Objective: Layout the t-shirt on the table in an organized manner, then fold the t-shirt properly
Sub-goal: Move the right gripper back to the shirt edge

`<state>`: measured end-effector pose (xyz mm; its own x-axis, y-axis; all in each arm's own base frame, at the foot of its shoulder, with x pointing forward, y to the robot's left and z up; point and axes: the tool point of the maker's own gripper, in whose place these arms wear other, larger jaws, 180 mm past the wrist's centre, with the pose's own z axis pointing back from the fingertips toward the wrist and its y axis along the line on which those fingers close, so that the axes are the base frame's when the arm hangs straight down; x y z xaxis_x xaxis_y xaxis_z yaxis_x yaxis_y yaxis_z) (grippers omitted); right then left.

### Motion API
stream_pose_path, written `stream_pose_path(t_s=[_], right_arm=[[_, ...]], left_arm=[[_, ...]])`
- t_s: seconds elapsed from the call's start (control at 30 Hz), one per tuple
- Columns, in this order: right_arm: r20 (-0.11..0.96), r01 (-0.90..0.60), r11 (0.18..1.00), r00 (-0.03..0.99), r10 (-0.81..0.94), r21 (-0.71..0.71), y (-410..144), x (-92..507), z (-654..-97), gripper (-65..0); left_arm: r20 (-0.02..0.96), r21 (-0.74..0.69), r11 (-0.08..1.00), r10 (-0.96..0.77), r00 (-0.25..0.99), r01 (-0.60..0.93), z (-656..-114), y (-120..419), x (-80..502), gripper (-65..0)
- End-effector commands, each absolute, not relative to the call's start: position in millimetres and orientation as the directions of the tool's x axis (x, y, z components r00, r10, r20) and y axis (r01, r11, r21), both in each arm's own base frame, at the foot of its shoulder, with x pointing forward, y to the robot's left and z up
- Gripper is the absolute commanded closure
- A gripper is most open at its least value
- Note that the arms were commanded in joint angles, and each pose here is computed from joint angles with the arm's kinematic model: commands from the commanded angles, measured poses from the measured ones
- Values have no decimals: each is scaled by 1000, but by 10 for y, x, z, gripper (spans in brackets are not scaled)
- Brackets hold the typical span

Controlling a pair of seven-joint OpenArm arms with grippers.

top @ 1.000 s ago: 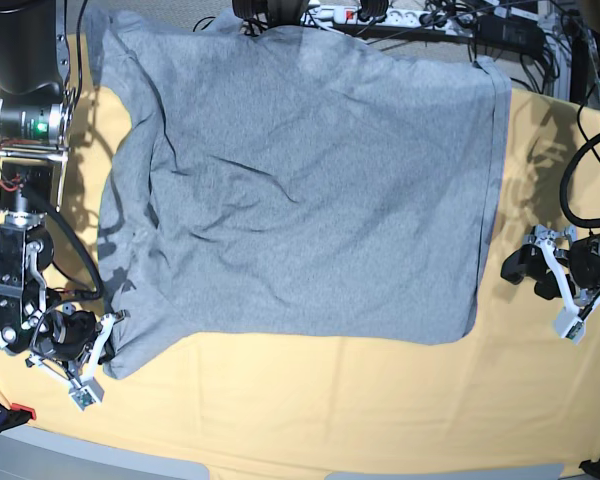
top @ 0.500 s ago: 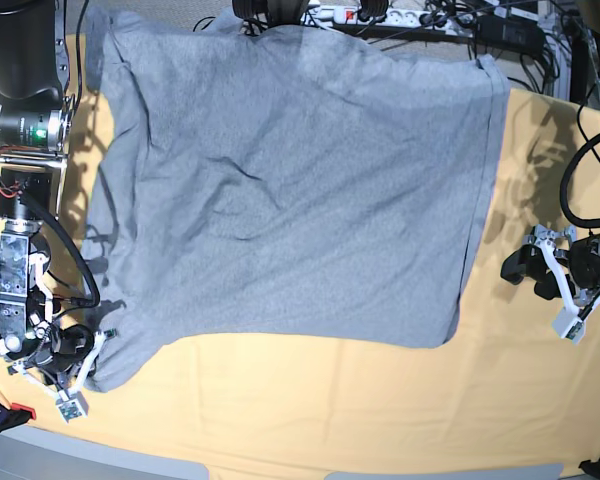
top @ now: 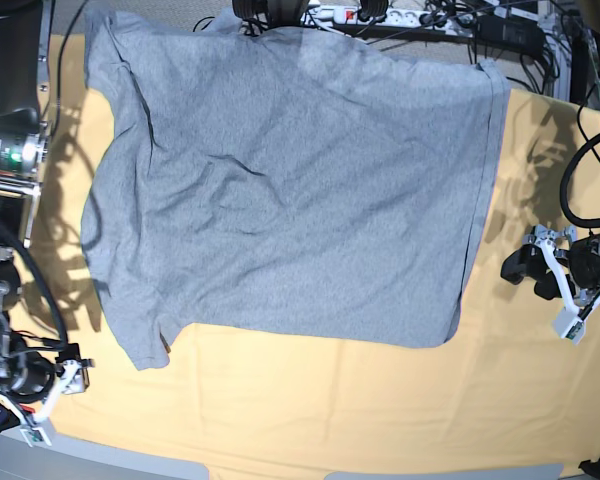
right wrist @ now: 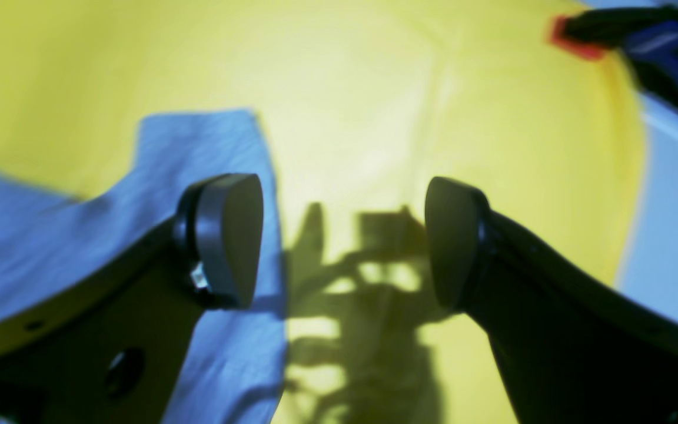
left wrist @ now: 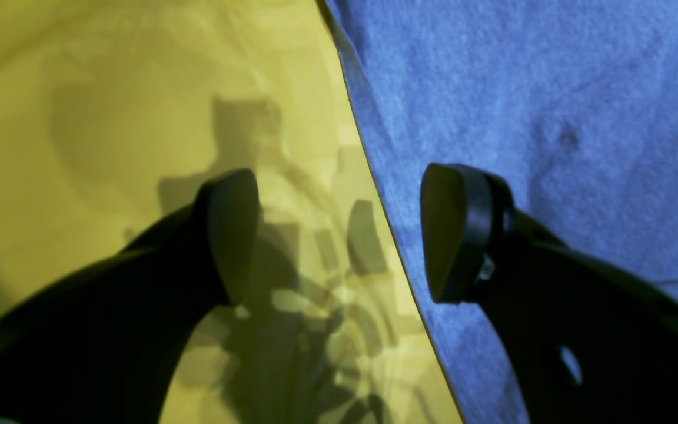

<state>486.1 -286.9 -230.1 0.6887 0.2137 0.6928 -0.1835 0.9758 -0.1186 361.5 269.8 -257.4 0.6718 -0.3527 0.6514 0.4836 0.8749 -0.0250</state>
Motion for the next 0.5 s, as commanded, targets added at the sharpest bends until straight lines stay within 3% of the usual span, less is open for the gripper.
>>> stream_pose_path(t_s=[0.0,0.13,0.23,0.47], right_arm=[[731,-196,975,649,209,-104,-2890,4897,-2050,-445],[710,-310,950,678,188,45,-2755,4679,-2078,-443],[710,-403,904,679,187,147,-2625,4503,-2091,-405],[837,-492,817,546,20,301,-2604,4199,-1844,-373]], left_arm=[[683,13,879,-356,638,477,-2385,2768,3693,-433],[682,30,882,-362,636,471,-2386,2796,3706,-433],[684,27,881,-361,635,472,-2383,2788,3706,-433],[686,25,881,-359,633,473,-2379,2783,3709,-432]])
